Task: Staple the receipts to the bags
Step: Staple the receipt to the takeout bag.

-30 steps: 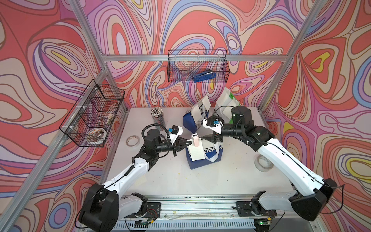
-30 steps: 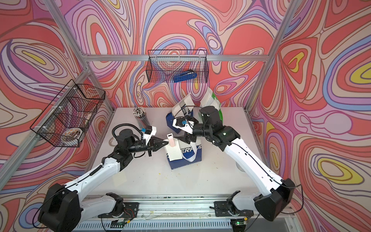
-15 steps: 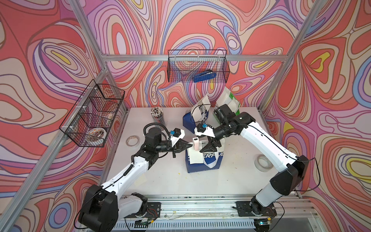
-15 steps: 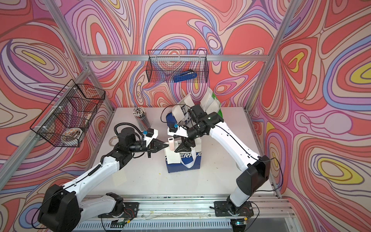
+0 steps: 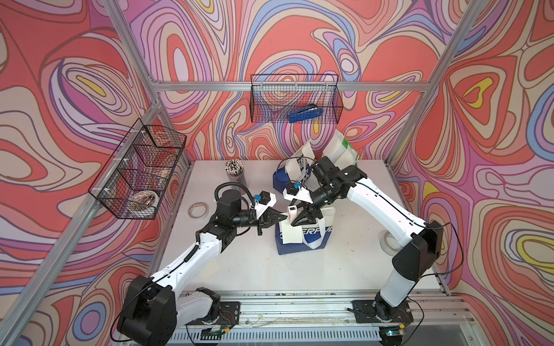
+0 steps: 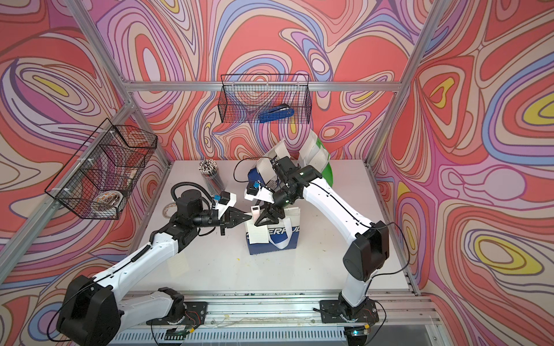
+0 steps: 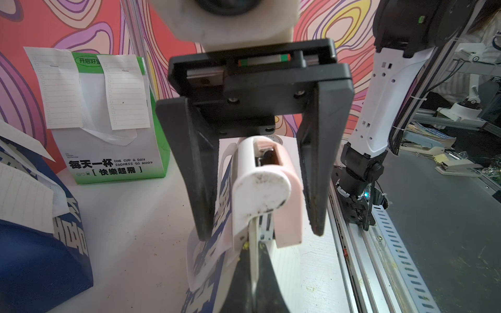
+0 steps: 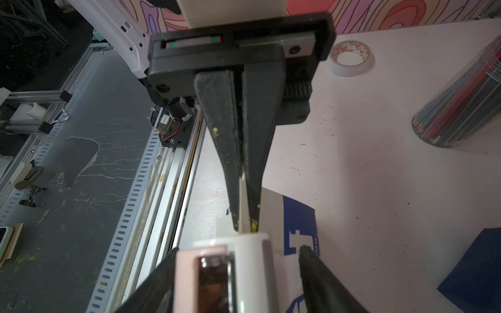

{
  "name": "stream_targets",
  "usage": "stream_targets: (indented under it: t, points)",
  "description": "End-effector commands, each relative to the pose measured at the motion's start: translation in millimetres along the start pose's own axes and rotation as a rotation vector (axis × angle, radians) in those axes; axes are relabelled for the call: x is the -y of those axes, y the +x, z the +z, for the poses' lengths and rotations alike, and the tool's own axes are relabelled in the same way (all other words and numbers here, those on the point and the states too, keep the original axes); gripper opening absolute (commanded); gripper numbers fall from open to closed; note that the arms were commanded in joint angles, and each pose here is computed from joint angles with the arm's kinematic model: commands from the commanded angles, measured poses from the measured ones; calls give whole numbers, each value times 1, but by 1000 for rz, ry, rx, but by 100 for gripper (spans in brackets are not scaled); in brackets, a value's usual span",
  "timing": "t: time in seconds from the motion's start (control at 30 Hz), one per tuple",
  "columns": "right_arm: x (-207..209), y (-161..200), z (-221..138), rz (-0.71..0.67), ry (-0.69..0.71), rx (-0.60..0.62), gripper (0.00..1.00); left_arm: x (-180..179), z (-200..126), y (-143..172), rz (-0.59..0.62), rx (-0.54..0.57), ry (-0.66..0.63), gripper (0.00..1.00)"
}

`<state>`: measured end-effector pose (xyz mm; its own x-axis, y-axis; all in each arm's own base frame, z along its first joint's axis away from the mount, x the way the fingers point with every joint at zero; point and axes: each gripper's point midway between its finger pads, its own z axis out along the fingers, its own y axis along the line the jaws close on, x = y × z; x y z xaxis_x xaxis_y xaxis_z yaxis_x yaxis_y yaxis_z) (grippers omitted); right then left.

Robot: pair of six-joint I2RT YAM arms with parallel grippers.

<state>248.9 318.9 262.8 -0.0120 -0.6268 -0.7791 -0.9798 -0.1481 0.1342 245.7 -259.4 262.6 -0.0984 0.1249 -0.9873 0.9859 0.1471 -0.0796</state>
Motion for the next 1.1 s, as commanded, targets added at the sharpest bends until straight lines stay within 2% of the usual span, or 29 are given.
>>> stream_targets:
  t: [0.0,0.27,0.37,0.4,0.43,0.53,0.57,0.8,0.83,0.87,0.93,1.07]
  points:
    - [-5,-1,4,-1,-27,-13,66,10,-4,-43,157,93,40,0]
    - [-3,8,19,-3,-49,-68,66,10,-3,-41,153,90,44,0]
    - [-2,8,22,-6,-56,-76,64,11,-3,-42,154,92,44,0]
    - [-2,8,23,-8,-56,-76,60,10,-3,-42,154,91,43,0]
    - [-1,8,23,-9,-56,-76,52,10,-4,-42,153,92,43,0]
    - [0,6,22,-23,-47,-81,5,11,-4,-42,157,93,43,0]
    - [0,7,22,-30,-46,-84,0,11,-4,-42,157,93,41,0]
    - [2,1,15,-64,-1,-74,0,10,-5,-43,161,92,29,0]
    - [5,-3,13,-66,29,-62,27,10,-5,-43,161,92,24,0]
    - [7,-10,7,-68,75,-45,40,9,-5,-43,163,92,19,0]
    - [11,-21,-4,-91,170,0,53,6,-5,-42,164,92,-5,0]
    - [39,-49,-39,-21,473,150,69,-9,-7,-40,156,85,-103,0]
